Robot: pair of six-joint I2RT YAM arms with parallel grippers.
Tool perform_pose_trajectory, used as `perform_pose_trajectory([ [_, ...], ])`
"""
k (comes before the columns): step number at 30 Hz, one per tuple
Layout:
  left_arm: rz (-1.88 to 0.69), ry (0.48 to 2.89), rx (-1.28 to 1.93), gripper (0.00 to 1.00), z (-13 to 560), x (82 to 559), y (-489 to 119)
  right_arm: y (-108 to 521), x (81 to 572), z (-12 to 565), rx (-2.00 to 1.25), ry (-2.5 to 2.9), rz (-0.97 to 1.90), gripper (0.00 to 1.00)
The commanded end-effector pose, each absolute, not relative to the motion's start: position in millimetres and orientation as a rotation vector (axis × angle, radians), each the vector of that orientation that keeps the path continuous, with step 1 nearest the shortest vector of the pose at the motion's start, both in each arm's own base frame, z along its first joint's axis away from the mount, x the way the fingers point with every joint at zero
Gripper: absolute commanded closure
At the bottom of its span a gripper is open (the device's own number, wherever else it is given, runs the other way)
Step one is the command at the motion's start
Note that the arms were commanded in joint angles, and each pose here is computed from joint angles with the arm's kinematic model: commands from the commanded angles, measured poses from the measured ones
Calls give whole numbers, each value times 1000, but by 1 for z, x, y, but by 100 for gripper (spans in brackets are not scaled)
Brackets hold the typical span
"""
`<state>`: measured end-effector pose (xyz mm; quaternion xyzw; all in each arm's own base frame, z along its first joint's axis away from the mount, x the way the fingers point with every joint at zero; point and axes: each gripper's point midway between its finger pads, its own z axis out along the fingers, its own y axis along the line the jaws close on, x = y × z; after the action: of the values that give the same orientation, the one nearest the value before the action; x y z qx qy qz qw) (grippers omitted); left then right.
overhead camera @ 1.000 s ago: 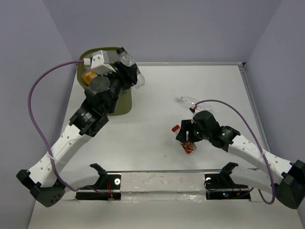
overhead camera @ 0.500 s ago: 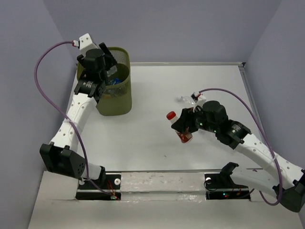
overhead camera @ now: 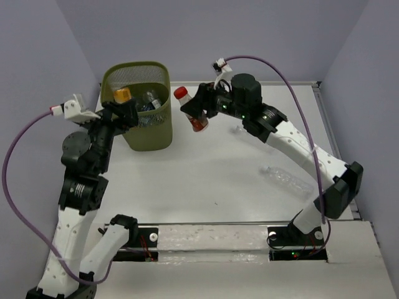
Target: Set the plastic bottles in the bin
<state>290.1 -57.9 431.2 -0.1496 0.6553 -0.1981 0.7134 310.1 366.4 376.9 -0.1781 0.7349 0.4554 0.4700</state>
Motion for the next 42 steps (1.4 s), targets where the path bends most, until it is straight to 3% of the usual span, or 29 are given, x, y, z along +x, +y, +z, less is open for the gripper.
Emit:
perform_pose_trajectory([
  [1,-515,1454,-277,1,400,257,-65,408,323,451,-492,1568,1192,93],
  [4,-546,1434,-274,1,383,239,-64,437,352,467,-479,1508,1186,93],
  [5,-547,1463,-275,1,374,237,-67,455,371,447,-479,1539,1177,93],
  [7,-556,1470,-260,1,372,232,-71,466,375,483,-473,1436,1200,93],
  [9,-572,1493,-223,1,364,229,-80,485,397,465,-472,1454,1190,93],
  [10,-574,1496,-226,1,362,227,-80,483,396,492,-454,1379,1197,93],
  [15,-556,1506,-229,1,351,224,-79,502,414,480,-420,1328,1242,90],
  [17,-597,1496,-205,1,353,221,-86,507,417,480,-413,1296,1265,78],
  [18,-612,1494,-195,1,354,220,-89,508,417,481,-415,1286,1266,54],
  [20,-646,1494,-182,1,355,219,-95,511,413,484,-425,1272,1263,33],
  [22,-664,1490,-174,1,357,219,-98,507,412,488,-432,1264,1244,20],
  [29,-765,1547,-119,1,348,229,-126,469,382,528,-464,1234,1167,11],
  [32,-833,1591,-88,1,341,235,-145,454,382,505,-453,1333,1084,16],
  [34,-893,1616,-65,1,337,239,-162,409,370,529,-407,1315,1035,25],
  [35,-923,1597,-53,1,345,241,-171,401,378,481,-393,1433,986,32],
  [37,-969,1651,4,1,337,239,-203,347,357,492,-328,1427,934,49],
  [38,-926,1633,-5,1,346,245,-206,334,359,434,-296,1553,858,61],
  [40,-886,1698,63,1,333,247,-239,273,343,428,-169,1569,782,88],
  [41,-890,1701,91,1,338,248,-250,255,340,372,-140,1679,726,89],
  [42,-890,1722,107,1,334,250,-260,238,333,359,-98,1703,698,89],
])
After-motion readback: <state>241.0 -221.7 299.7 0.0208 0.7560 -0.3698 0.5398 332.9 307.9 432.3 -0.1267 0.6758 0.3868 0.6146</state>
